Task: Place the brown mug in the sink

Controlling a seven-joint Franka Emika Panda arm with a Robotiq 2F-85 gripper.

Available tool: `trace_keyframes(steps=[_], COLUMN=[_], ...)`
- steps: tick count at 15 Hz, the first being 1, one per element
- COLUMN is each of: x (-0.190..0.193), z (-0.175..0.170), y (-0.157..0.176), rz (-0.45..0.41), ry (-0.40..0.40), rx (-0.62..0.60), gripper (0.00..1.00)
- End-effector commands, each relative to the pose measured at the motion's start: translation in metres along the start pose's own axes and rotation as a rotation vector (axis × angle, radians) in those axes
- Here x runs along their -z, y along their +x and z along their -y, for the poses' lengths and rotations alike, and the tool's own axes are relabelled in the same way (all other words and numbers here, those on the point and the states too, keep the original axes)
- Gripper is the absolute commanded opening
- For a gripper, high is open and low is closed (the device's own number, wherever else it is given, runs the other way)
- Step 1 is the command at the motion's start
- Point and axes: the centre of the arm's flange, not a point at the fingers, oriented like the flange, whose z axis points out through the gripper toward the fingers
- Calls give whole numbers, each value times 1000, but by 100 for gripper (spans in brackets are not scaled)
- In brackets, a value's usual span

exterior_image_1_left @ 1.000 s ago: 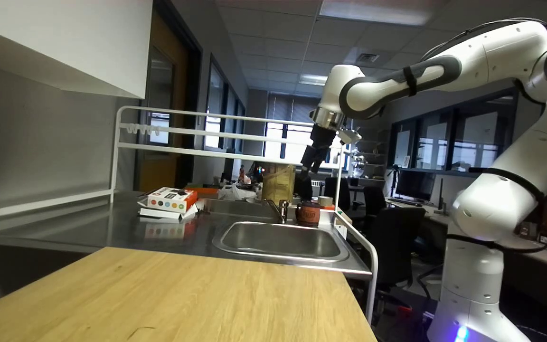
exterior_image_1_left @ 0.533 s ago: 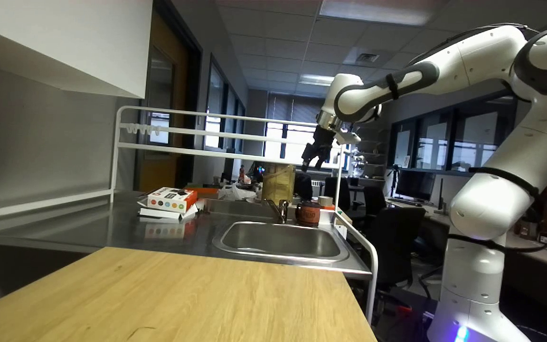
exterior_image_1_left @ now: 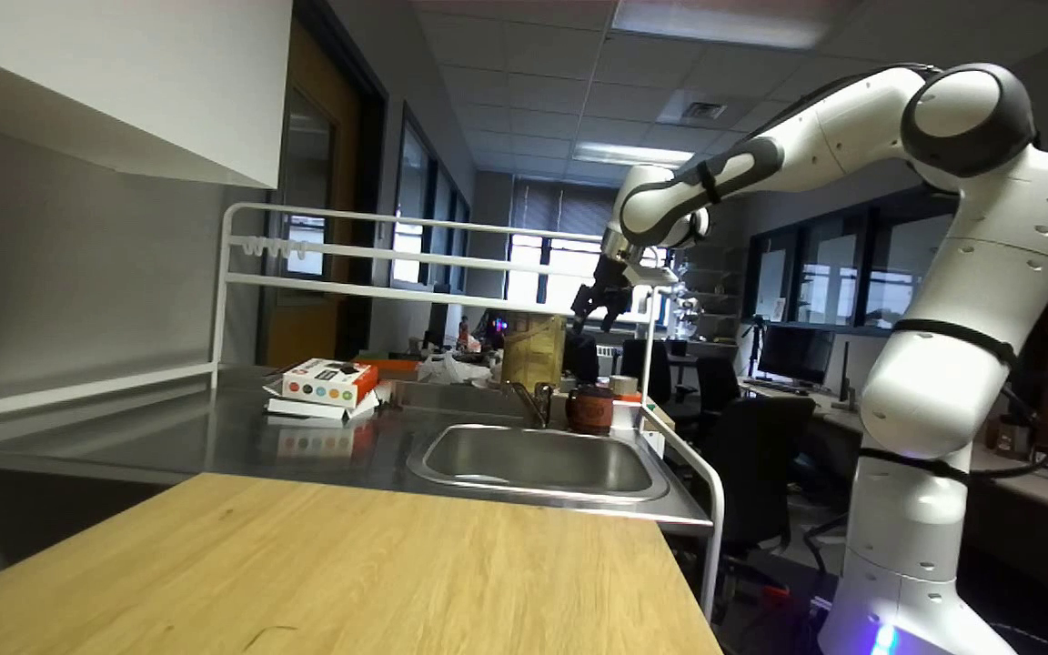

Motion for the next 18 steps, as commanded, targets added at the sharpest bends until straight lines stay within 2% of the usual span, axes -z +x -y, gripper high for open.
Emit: trace_keyframes(steps=[1, 8, 16, 18], x=[-33, -107, -172, -180], z=[-20, -48, -99, -108], y=[44, 81, 68, 64], rz=[40, 119, 197, 208], ry=[13, 50, 89, 92], rx=[-41, -131, -242, -265], gripper=[100, 100, 100, 74])
